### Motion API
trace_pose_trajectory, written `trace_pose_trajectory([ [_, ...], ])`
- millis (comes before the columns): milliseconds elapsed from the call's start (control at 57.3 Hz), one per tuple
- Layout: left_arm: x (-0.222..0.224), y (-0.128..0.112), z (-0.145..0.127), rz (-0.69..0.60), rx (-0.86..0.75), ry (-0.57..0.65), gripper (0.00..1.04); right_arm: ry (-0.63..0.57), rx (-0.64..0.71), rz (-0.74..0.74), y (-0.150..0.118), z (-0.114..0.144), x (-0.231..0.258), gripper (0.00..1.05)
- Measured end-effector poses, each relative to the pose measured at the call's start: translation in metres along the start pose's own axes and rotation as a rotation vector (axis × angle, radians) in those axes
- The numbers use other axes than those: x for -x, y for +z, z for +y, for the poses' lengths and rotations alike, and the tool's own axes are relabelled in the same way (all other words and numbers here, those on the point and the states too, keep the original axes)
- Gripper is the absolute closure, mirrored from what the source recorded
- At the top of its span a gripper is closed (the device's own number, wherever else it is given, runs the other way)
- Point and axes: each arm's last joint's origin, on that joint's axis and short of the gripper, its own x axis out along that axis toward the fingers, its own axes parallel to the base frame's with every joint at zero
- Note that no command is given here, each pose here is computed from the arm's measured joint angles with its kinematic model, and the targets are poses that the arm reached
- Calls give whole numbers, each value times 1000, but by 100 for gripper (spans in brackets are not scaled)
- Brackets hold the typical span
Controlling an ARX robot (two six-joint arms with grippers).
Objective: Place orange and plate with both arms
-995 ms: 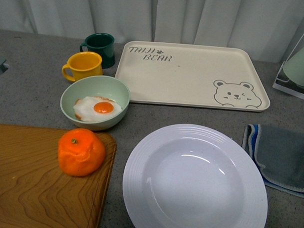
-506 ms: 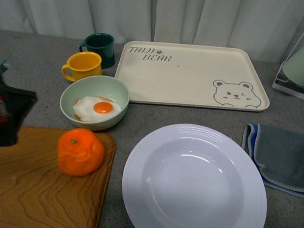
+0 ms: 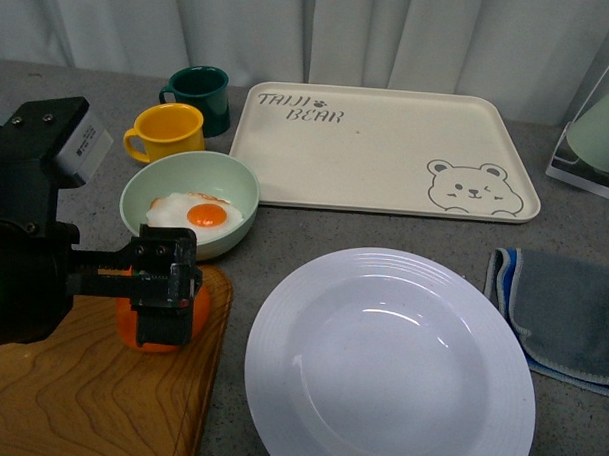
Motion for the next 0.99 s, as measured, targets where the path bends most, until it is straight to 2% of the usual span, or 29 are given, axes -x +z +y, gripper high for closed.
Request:
trace_pose_trajectory([
  [227,-16,-6,0,39,-5,5,8,0,0,0,0,0,0,9],
  [384,-21,-6,1,43,-3,11,33,0,0,0,0,0,0,9],
  [419,-21,-6,0,43,-7,10,41,0,0,0,0,0,0,9],
  [558,-16,-4,-7,43,-20,-1,54,0,0,0,0,0,0,9],
  [698,2,9,-26,-15,-40,-53,58,0,0,0,0,0,0,9],
  [838,14,22,-61,-80,-64,-149,58,0,0,0,0,0,0,9],
  [995,-1,12,-91,-45,-88,-214,58,0,0,0,0,0,0,9],
])
